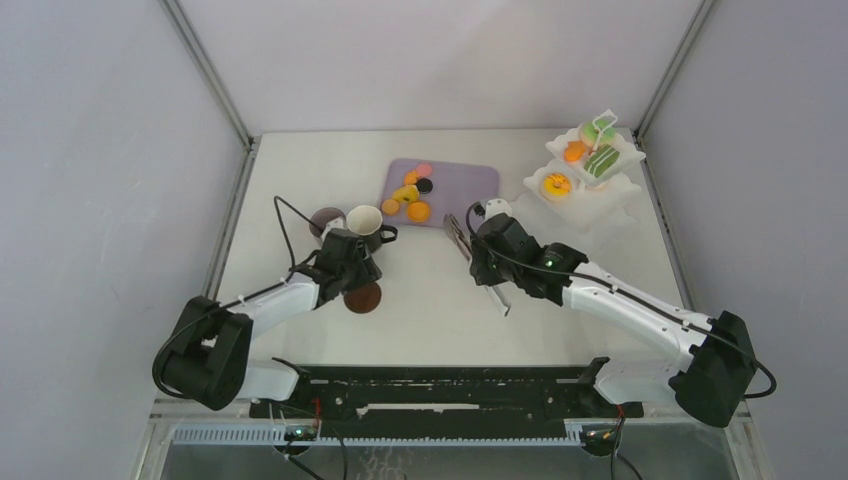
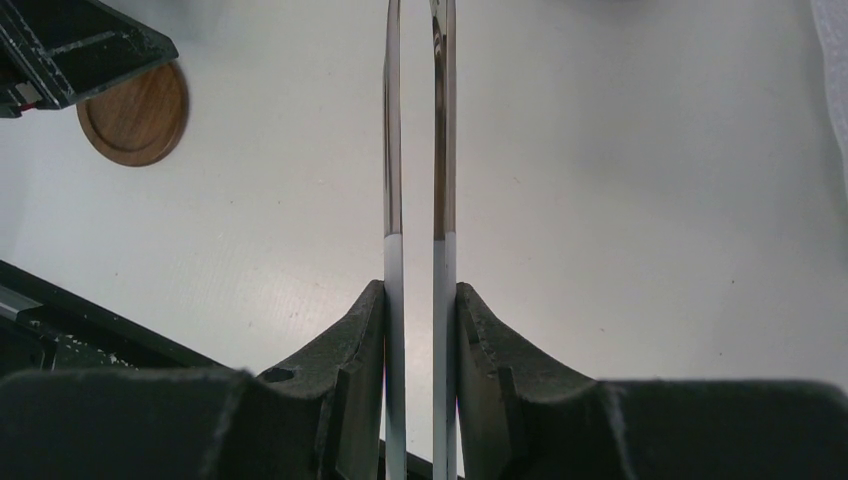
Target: Serve the afternoon tea
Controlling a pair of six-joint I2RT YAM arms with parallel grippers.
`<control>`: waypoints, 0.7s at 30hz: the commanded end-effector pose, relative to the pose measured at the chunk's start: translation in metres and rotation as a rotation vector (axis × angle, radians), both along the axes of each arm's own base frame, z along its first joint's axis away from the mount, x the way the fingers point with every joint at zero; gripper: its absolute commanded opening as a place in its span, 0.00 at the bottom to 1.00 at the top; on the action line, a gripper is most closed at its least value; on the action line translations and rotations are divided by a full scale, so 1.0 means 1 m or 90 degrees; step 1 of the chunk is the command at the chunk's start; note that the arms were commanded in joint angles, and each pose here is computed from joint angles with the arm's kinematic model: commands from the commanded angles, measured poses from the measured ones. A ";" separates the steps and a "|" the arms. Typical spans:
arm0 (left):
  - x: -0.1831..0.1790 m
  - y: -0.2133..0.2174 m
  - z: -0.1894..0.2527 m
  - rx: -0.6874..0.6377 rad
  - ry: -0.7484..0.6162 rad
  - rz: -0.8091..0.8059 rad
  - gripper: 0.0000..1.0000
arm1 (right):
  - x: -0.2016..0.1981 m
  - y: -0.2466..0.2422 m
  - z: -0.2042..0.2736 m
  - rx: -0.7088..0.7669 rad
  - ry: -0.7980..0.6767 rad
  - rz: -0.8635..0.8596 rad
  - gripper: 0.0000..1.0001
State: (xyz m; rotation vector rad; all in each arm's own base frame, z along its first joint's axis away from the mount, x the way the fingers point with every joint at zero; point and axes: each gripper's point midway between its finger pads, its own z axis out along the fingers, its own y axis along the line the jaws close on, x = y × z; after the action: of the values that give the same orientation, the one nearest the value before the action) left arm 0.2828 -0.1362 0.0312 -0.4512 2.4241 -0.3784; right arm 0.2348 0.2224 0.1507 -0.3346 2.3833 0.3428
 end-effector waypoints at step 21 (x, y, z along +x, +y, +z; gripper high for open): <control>0.004 -0.001 0.070 0.000 -0.074 -0.081 0.63 | 0.053 0.060 0.025 0.086 0.001 0.058 0.40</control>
State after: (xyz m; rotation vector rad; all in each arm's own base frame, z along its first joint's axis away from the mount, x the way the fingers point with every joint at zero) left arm 0.2831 -0.1291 0.0564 -0.3552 2.4232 -0.3641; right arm 0.2617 0.2631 0.1436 -0.4046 2.4435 0.4420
